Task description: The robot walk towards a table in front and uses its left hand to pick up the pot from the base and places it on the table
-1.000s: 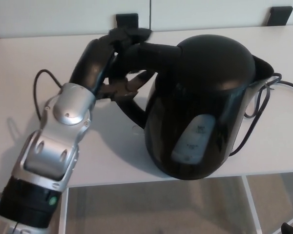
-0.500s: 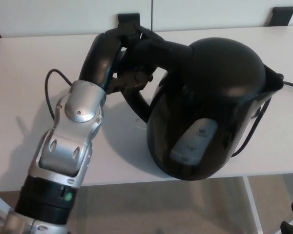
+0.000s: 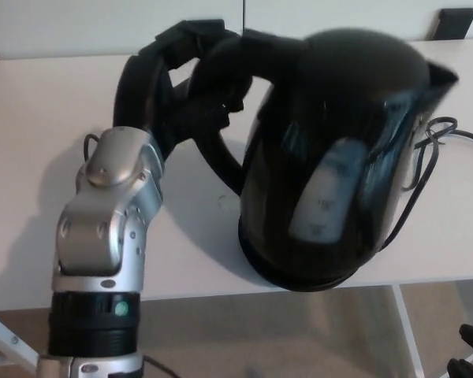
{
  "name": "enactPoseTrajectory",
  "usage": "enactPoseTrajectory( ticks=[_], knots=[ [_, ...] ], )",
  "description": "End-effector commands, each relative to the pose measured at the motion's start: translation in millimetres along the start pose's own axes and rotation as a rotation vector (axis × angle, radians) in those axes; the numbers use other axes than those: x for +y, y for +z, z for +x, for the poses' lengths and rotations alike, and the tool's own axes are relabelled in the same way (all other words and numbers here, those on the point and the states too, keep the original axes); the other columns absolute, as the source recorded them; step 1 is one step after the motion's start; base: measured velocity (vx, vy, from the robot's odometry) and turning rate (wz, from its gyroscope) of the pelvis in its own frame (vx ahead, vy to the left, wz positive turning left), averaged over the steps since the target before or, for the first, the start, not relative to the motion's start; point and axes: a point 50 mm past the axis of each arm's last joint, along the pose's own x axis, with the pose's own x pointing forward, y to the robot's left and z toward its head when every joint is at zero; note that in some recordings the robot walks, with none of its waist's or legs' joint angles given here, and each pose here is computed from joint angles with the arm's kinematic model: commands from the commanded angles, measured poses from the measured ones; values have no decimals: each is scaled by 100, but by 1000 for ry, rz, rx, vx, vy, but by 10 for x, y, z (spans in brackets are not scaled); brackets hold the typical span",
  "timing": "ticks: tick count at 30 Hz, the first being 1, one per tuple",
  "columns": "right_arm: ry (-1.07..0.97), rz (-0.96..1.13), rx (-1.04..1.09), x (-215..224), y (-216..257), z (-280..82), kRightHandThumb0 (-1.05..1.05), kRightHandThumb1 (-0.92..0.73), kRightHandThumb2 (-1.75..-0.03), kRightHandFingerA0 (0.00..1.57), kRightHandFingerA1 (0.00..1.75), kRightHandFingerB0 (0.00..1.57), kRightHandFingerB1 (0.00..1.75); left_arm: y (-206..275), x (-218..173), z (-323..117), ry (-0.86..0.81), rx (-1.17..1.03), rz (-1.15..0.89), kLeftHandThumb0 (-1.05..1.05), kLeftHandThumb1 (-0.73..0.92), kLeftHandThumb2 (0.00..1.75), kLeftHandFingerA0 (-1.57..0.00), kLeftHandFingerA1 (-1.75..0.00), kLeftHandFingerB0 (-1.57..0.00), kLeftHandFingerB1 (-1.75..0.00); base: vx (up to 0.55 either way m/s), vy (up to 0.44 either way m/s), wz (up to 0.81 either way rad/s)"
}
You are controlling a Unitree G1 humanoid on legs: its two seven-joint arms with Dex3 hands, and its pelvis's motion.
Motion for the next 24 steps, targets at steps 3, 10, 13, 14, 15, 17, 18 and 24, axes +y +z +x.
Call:
enactPoseTrajectory(
  ticks=[3,10,13,14,15,17,18,24],
  knots=[
    [27,-17,-48,8,76,-12,-29,-61,-61,6,24,16,37,1015,-284,26,-175,-130,-473,-29,88,70,-72,-158,-69,-132,0,0,0],
    [12,4,-46,-9,100,3,-24,-64,-61,5,23,17,37,1302,-100,-7,-119,-193,-500,-20,85,72,-80,-149,-78,-119,0,0,0],
    [7,-7,-40,-30,70,-20,-32,-60,-67,7,32,16,39,1369,147,-29,-92,-203,-518,-27,89,66,-74,-156,-63,-134,0,0,0],
    [3,0,-36,-35,64,-22,-30,-61,-66,7,33,14,38,1382,250,-42,-62,-210,-497,-25,90,66,-78,-153,-71,-127,0,0,0],
    [2,3,-34,-37,62,-23,-30,-61,-66,7,33,14,38,1391,296,-49,-50,-210,-491,-25,90,66,-78,-153,-71,-127,0,0,0],
    [-3,1,-28,-41,52,-27,-28,-63,-66,7,32,14,38,1407,471,-72,2,-223,-463,-19,87,72,-77,-151,-73,-126,0,0,0],
    [-4,0,-28,-42,50,-28,-28,-63,-66,7,32,14,38,1412,492,-76,7,-223,-461,-19,87,72,-77,-151,-73,-126,0,0,0],
    [-16,7,-14,-50,14,-22,-28,-65,-64,8,37,17,37,1434,830,-153,98,-263,-351,-20,86,65,-73,-154,-72,-125,0,0,0]
  ],
)
